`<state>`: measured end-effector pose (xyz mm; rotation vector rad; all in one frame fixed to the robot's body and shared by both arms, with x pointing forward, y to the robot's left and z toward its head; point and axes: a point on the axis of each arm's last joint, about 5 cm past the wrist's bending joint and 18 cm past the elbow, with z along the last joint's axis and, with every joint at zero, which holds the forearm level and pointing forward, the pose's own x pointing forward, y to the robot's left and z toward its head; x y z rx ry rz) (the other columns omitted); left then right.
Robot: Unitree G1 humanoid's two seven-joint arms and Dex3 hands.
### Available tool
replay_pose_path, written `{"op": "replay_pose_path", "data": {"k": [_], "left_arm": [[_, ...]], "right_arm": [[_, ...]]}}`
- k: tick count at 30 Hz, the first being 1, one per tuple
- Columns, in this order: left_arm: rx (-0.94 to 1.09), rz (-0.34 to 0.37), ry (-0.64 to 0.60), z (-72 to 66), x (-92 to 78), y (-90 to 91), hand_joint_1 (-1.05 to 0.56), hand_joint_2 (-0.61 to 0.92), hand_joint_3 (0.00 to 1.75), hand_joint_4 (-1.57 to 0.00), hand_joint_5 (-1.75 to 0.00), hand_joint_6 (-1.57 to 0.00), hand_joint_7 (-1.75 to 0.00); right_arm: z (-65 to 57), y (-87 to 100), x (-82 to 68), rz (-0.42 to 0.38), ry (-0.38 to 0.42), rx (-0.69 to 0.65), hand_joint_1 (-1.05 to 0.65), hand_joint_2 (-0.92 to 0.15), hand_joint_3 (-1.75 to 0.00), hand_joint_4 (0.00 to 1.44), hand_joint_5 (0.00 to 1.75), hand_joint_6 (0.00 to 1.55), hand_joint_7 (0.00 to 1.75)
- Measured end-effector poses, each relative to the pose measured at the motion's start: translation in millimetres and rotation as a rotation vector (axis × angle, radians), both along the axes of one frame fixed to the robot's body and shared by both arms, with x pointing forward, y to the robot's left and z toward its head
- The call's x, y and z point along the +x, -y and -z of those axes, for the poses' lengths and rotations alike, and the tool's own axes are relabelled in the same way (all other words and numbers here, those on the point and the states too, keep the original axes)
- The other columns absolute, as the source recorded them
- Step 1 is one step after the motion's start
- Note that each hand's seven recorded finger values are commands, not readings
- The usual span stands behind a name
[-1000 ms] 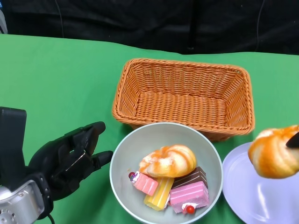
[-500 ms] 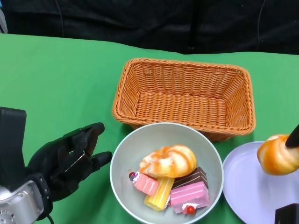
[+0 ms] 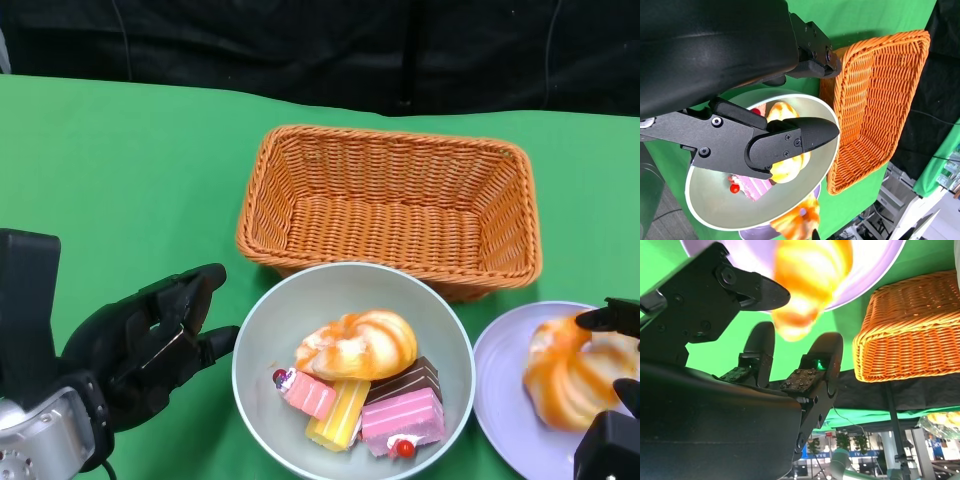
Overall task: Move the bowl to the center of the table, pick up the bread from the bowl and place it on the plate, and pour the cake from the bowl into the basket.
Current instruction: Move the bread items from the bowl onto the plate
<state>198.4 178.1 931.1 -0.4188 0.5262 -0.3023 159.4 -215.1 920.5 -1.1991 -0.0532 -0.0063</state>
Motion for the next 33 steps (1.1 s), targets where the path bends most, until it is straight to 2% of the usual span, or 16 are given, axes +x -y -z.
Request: {"op": "replay_pose_path", "data": {"k": [1,2,3,6,7,12,16,21,23,26,30,33], "left_arm": [[0.000,0.002,0.001,-0.2,0.1,0.3,-0.56,0.92,0.63,0.00,-0.73,-0.29,-0.01],[-0.001,0.001,0.001,-0.2,0.1,0.2,-0.55,0.92,0.63,0.00,-0.73,-0.30,-0.02],[0.000,0.001,0.001,-0.1,0.0,0.1,-0.55,0.92,0.63,0.00,-0.72,-0.29,-0.01],[0.000,0.001,0.001,-0.2,0.0,-0.3,-0.55,0.92,0.63,0.00,-0.69,-0.28,-0.01],[0.003,-0.001,0.002,-0.4,0.0,-1.0,-0.55,0.92,0.63,0.00,-0.69,-0.28,-0.01],[0.005,0.001,0.002,-0.6,-0.1,-1.6,-0.55,0.92,0.64,0.00,-0.66,-0.28,0.00],[0.007,-0.001,0.001,-0.7,-0.1,-2.3,-0.55,0.92,0.62,0.00,-0.67,-0.30,-0.01],[0.007,0.000,-0.001,-0.6,-0.2,-2.0,-0.55,0.92,0.63,0.00,-0.63,-0.29,-0.01],[0.007,-0.001,-0.001,-0.6,-0.2,-2.2,-0.55,0.92,0.64,0.00,-0.59,-0.28,0.00],[0.007,0.000,-0.001,-0.6,-0.2,-2.1,-0.55,0.92,0.64,0.00,-0.58,-0.28,0.00],[0.007,0.000,-0.001,-0.7,-0.2,-2.1,-0.56,0.92,0.62,-0.01,-0.60,-0.31,-0.01],[0.006,0.000,-0.001,-0.7,-0.2,-2.0,-0.55,0.92,0.63,0.00,-0.64,-0.30,-0.01]], "right_arm": [[-3.8,-0.1,-2.4,-0.002,-0.039,-0.006,-0.48,-0.67,-0.48,0.23,0.59,0.42,0.08],[-10.9,-0.8,-7.2,-0.016,-0.094,-0.021,-0.59,-0.79,-0.27,0.15,0.50,0.33,0.04],[-19.3,-2.3,-13.2,-0.035,-0.149,-0.037,-0.67,-0.87,-0.14,0.10,0.44,0.27,0.02],[-46.8,-8.8,-31.3,-0.080,-0.270,-0.093,-0.74,-0.92,-0.07,0.07,0.40,0.23,0.00],[-54.3,-10.6,-35.2,-0.089,-0.285,-0.111,-0.74,-0.92,-0.07,0.07,0.39,0.22,0.00],[-65.5,-13.5,-40.3,-0.079,-0.314,-0.139,-0.78,-0.92,-0.07,0.07,0.39,0.22,0.00],[-78.5,-20.4,-46.2,-0.107,-0.241,-0.147,-0.80,-0.92,-0.09,0.05,0.40,0.19,0.00],[-80.2,-24.0,-48.1,-0.115,-0.187,-0.125,-0.80,-0.92,-0.10,0.04,0.46,0.21,0.01],[-80.6,-27.6,-49.4,-0.118,-0.107,-0.111,-0.77,-0.92,-0.10,0.01,0.56,0.23,0.02],[-80.2,-35.1,-51.6,-0.136,0.015,-0.111,-0.75,-0.92,-0.11,0.00,0.59,0.21,0.01],[-78.8,-41.0,-52.7,-0.153,0.122,-0.088,-0.71,-0.92,-0.10,0.00,0.59,0.21,0.01],[-78.7,-44.9,-52.3,-0.186,0.154,-0.058,-0.70,-0.92,-0.09,0.00,0.64,0.23,0.02]]}}
